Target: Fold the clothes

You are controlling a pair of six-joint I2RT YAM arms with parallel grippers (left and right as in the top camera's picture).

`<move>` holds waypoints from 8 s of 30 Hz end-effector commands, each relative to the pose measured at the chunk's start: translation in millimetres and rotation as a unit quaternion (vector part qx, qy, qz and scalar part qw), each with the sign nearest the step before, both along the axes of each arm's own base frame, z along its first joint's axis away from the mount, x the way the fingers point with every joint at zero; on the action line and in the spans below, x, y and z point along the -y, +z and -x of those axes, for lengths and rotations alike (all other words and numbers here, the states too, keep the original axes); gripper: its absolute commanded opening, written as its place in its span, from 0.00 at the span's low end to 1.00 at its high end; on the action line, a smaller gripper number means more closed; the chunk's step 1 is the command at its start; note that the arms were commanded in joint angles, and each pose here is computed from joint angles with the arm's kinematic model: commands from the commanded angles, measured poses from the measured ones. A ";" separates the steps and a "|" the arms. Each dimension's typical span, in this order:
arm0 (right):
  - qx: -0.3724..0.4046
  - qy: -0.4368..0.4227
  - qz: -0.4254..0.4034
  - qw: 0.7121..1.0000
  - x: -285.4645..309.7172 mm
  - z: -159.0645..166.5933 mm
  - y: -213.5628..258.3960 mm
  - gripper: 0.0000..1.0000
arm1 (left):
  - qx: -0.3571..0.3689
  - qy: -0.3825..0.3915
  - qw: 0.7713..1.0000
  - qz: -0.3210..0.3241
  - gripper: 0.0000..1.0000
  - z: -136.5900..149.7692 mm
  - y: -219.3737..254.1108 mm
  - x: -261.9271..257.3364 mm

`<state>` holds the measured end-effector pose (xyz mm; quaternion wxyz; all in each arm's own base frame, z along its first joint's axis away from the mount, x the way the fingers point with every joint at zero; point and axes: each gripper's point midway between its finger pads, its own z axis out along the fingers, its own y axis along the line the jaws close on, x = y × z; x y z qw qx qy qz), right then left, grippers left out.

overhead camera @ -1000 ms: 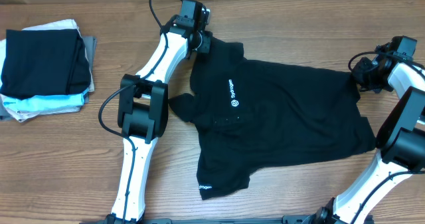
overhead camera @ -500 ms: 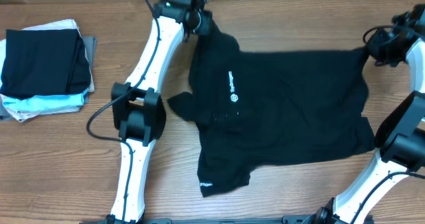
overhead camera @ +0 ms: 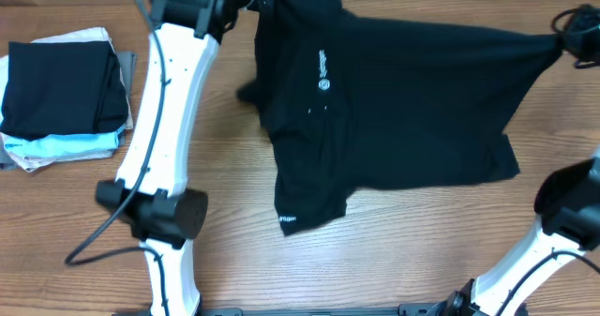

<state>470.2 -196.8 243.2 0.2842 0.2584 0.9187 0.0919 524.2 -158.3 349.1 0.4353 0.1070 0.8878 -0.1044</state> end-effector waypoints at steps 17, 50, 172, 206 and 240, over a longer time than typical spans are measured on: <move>0.171 -0.051 0.100 0.979 -35.2 135.5 203.2 0.04 | 0.210 0.047 0.976 0.046 0.04 198.3 214.9 -74.2; 0.180 -0.113 0.080 0.974 -104.3 257.0 232.2 0.04 | 0.188 0.057 0.973 0.122 0.04 291.7 222.8 -91.1; -0.103 0.073 -0.012 0.992 -63.7 -74.6 -189.0 0.04 | -0.122 0.044 0.989 0.071 0.05 -101.9 -207.6 34.2; -0.086 0.066 0.051 0.993 -47.5 -110.9 -268.9 0.04 | -0.176 0.037 0.984 0.016 0.04 -93.5 -285.2 39.9; -0.027 0.025 -0.034 0.999 -59.4 -108.1 -132.1 0.53 | -0.217 0.063 0.974 -0.013 0.04 -79.1 -299.7 17.1</move>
